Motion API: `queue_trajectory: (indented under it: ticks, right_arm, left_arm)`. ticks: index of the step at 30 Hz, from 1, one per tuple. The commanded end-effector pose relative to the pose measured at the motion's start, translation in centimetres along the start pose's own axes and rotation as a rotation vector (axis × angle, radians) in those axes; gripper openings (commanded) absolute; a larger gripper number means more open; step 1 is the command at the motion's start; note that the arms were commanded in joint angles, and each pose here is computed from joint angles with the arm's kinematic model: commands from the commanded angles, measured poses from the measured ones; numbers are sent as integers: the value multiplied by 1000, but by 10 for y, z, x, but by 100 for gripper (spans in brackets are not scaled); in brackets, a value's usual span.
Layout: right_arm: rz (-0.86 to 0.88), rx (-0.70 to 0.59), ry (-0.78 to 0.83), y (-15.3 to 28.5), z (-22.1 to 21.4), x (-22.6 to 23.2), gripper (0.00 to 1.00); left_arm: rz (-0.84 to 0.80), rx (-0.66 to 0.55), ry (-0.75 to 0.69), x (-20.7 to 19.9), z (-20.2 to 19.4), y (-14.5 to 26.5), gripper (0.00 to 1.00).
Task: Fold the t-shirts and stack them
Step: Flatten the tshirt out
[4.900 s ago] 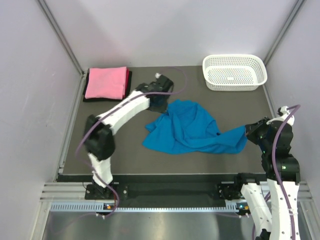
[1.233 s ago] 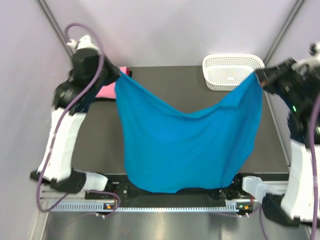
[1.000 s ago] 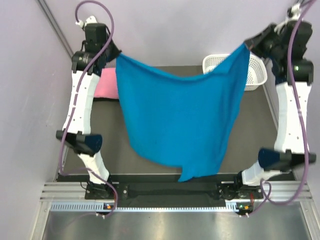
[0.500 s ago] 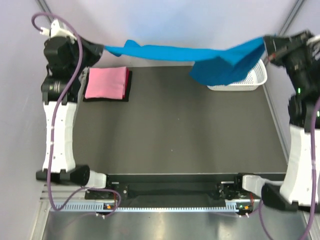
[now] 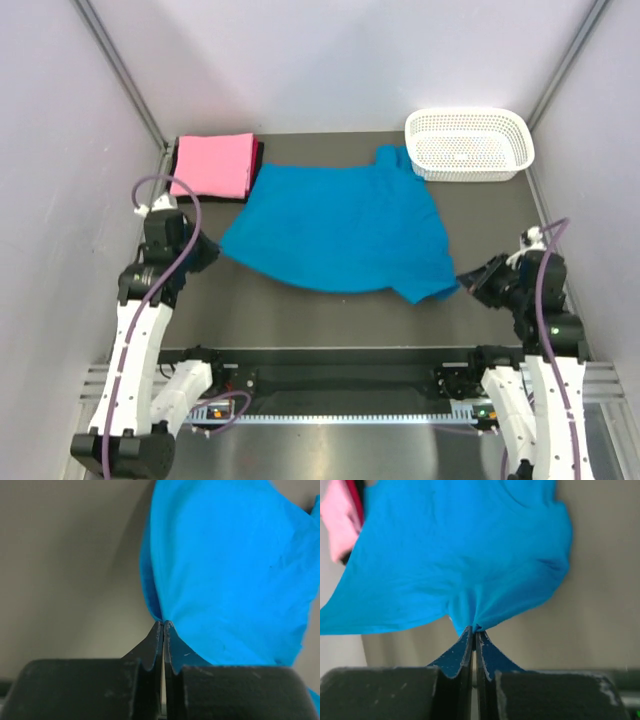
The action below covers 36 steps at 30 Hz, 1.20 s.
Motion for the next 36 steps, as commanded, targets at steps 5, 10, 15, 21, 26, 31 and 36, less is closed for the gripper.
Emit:
queue_trajectory:
  ticks: [5, 10, 15, 21, 26, 31, 36]
  right_arm:
    - [-124, 64, -24, 7, -46, -34, 0]
    - [-142, -24, -11, 16, -23, -24, 0]
    - [-141, -156, 51, 41, 29, 6, 0]
    - [-127, -52, 77, 25, 22, 3, 0]
    - [-197, -36, 117, 22, 17, -10, 0]
    - [-95, -219, 140, 47, 73, 33, 0]
    - [-75, -224, 161, 38, 111, 54, 0]
  left_arm:
    - [173, -96, 30, 53, -28, 8, 0]
    - [144, -109, 35, 39, -15, 7, 0]
    - [42, -190, -4, 1, 24, 28, 0]
    - [40, -201, -5, -1, 26, 36, 0]
    - [86, -191, -4, 19, 10, 34, 0]
    - [-58, -276, 9, -25, 47, 60, 0]
    - [-67, -339, 2, -55, 86, 67, 0]
Point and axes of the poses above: each gripper's point midway between its finger pads, its own y axis back along the fingers, its own x axis along the line the jaws close on, z = x × y, the point moved 7 cm from there along y, back along the fingers, and after that the axes turned 6 degrees about y, right-handed, at the moved point
